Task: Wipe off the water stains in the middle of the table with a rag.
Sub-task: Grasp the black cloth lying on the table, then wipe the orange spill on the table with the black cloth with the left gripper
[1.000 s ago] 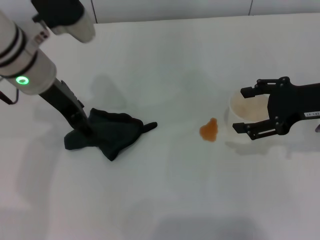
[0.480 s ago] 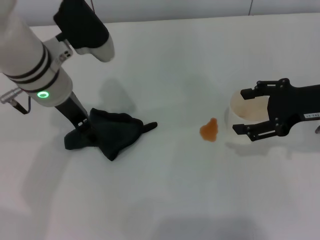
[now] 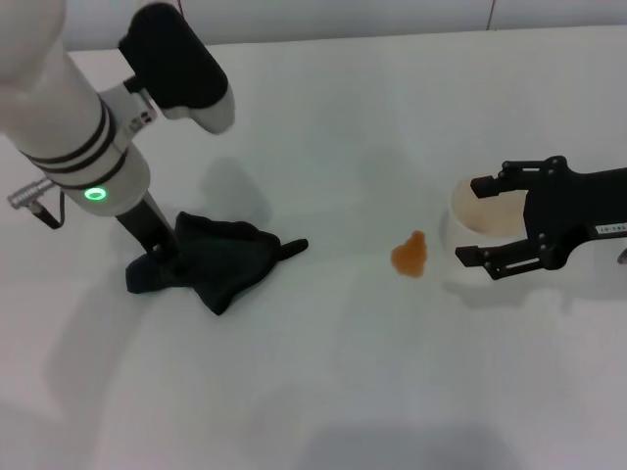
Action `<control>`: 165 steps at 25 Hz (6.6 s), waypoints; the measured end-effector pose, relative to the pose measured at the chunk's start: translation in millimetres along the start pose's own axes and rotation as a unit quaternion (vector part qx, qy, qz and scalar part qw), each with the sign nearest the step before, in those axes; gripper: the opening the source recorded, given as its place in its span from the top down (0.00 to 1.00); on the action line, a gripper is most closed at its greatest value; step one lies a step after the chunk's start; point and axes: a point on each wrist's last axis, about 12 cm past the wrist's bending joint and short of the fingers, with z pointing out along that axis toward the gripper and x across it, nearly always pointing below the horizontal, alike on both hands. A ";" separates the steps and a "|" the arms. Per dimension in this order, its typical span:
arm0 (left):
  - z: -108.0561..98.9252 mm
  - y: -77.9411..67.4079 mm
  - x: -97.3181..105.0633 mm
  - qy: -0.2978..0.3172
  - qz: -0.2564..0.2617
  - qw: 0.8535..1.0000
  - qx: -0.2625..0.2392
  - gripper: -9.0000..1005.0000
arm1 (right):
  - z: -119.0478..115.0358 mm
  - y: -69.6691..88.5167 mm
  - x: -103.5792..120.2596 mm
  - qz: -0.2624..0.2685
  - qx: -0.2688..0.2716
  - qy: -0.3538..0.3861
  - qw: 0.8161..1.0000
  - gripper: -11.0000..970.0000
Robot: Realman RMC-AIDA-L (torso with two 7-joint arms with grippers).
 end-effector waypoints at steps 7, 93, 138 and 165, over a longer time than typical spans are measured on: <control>5.2 -0.3 -0.7 0.011 -0.006 1.000 -0.005 0.54 | 0.3 0.2 -0.7 0.000 -0.001 0.000 1.000 0.10; 28.2 -69.7 -84.3 -0.191 0.116 0.974 -0.036 0.91 | -3.9 0.2 6.4 0.008 0.009 0.006 1.000 0.10; 24.6 -43.7 -70.7 -0.141 0.048 0.981 -0.127 0.92 | -7.7 -1.5 7.8 0.011 0.016 0.006 1.000 0.10; 28.8 -88.6 -77.6 -0.157 0.192 0.964 -0.097 0.92 | -8.5 -1.7 9.2 0.013 0.019 0.006 1.000 0.10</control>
